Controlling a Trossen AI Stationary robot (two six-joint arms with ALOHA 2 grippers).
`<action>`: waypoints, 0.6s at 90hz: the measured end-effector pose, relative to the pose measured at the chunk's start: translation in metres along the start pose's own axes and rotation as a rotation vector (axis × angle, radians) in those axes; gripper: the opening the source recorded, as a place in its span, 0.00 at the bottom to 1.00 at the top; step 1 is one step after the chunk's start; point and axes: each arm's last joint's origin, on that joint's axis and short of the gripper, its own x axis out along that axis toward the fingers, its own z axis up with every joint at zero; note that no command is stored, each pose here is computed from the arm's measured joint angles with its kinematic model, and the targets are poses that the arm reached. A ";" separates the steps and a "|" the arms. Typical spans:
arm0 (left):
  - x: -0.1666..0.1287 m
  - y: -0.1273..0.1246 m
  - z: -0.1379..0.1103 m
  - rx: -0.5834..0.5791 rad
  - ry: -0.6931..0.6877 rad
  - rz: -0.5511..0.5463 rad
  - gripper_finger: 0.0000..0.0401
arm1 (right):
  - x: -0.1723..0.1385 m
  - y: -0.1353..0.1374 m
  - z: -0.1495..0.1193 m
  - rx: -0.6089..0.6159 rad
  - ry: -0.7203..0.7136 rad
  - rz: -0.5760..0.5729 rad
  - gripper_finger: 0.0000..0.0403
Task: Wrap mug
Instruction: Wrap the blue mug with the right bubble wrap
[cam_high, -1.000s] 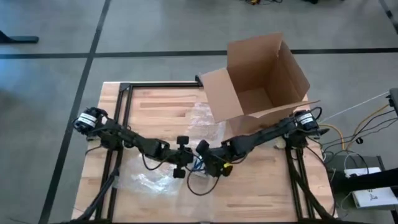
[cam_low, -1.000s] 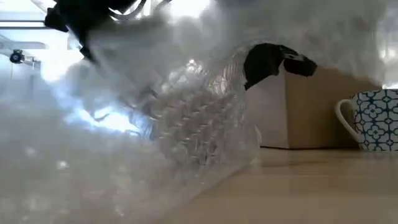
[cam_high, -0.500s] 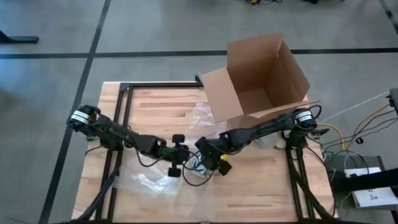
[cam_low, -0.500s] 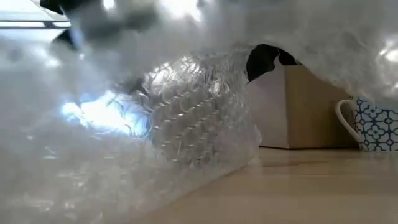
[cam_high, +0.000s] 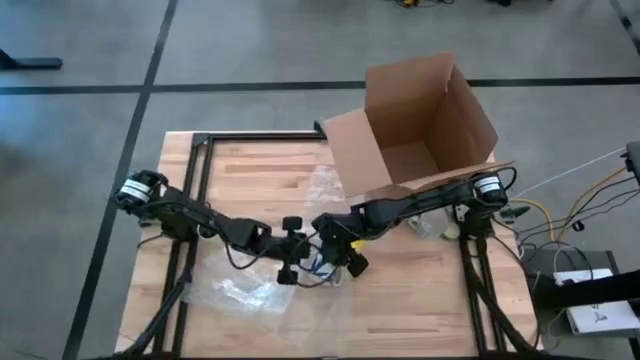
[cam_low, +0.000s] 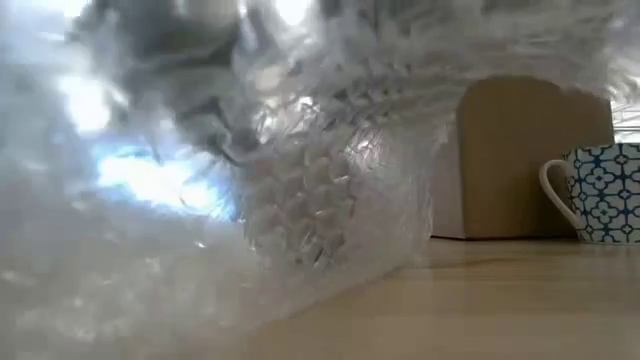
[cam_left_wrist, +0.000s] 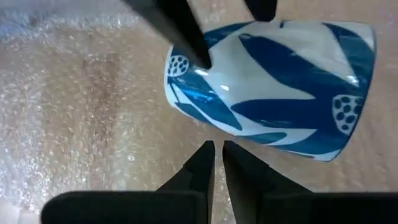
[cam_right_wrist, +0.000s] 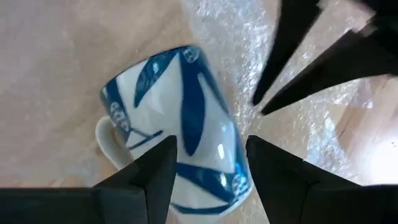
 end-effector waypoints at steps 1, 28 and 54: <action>0.000 0.000 0.000 0.000 0.001 0.000 0.05 | -0.002 0.000 0.001 0.005 0.005 0.003 0.43; -0.003 0.001 0.000 -0.003 -0.002 0.000 0.05 | -0.055 0.027 0.015 0.172 0.272 0.061 0.37; -0.003 0.001 0.000 0.007 0.000 0.000 0.05 | -0.026 0.065 0.010 0.050 0.357 0.002 0.36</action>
